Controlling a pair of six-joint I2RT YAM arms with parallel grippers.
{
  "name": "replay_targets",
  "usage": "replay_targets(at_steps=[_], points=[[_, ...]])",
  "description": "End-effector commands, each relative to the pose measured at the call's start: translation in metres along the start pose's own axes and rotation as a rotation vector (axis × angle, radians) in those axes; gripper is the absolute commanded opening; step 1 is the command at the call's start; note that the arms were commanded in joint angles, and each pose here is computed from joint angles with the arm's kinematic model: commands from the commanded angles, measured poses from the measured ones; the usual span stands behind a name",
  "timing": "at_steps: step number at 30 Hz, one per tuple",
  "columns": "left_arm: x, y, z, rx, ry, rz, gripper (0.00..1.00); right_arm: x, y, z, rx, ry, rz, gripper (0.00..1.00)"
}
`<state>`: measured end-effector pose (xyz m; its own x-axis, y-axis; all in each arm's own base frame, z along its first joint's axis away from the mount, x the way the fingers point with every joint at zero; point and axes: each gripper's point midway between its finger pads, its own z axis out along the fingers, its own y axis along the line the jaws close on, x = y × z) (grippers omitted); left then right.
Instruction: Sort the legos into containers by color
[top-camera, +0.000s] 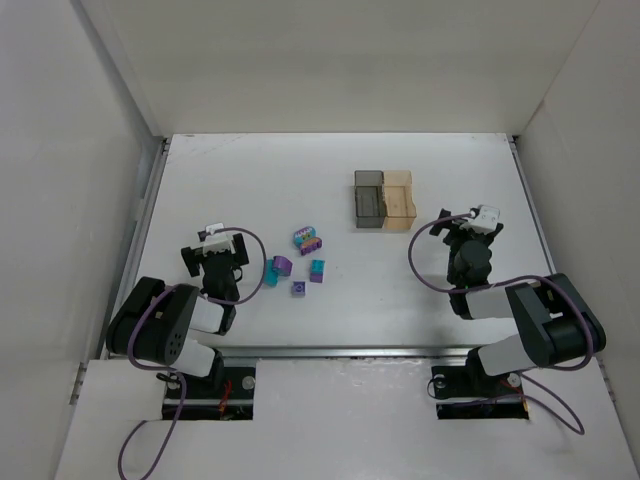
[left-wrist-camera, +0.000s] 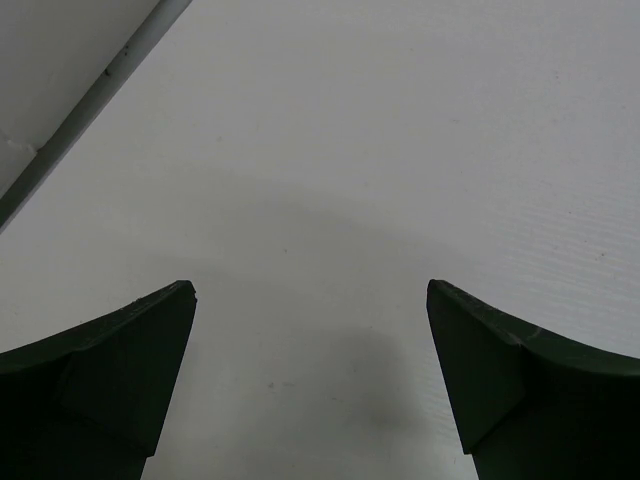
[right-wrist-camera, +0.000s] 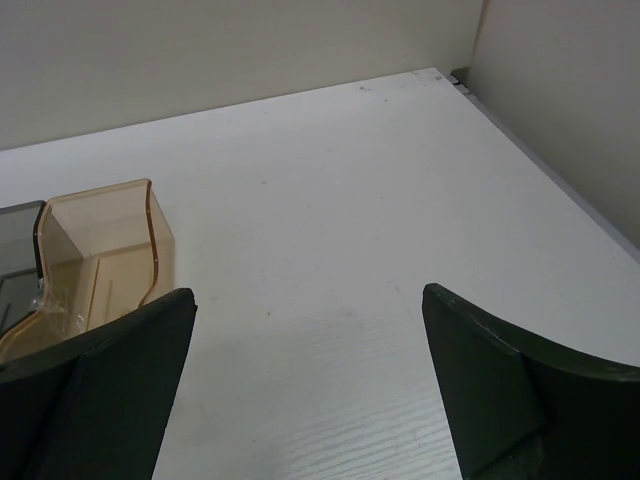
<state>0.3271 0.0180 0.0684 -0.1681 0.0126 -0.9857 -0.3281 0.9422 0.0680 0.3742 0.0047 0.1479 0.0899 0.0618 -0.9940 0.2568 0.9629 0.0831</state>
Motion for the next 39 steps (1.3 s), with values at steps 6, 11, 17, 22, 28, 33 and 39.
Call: replay_targets(at_steps=[6,11,17,22,28,33,39], points=[[-0.102,-0.001,-0.007,0.021,-0.387,-0.244,1.00,-0.031,0.002,0.007,0.009,-0.100,0.065,1.00],[-0.112,0.001,-0.024,0.069,-0.450,-0.208,1.00,-0.044,0.007,0.004,-0.030,-0.119,0.061,1.00],[-0.190,-0.114,-0.037,0.589,-0.354,0.422,1.00,-0.123,0.030,0.045,-0.024,-0.020,-0.063,1.00],[-0.227,-0.145,-0.026,0.669,-0.243,0.466,1.00,-0.183,0.050,0.057,-0.081,-0.106,-0.150,1.00],[-0.199,-0.217,-0.030,1.048,0.101,0.521,1.00,-0.192,0.097,0.055,-0.207,-0.019,-0.191,1.00],[-0.144,-0.243,-0.035,1.313,0.363,0.652,0.85,-0.172,0.138,0.019,-0.401,0.065,-0.197,1.00],[-0.108,-0.260,-0.084,1.427,0.353,0.768,0.81,-0.147,0.152,-0.018,-0.536,0.164,-0.031,1.00]])
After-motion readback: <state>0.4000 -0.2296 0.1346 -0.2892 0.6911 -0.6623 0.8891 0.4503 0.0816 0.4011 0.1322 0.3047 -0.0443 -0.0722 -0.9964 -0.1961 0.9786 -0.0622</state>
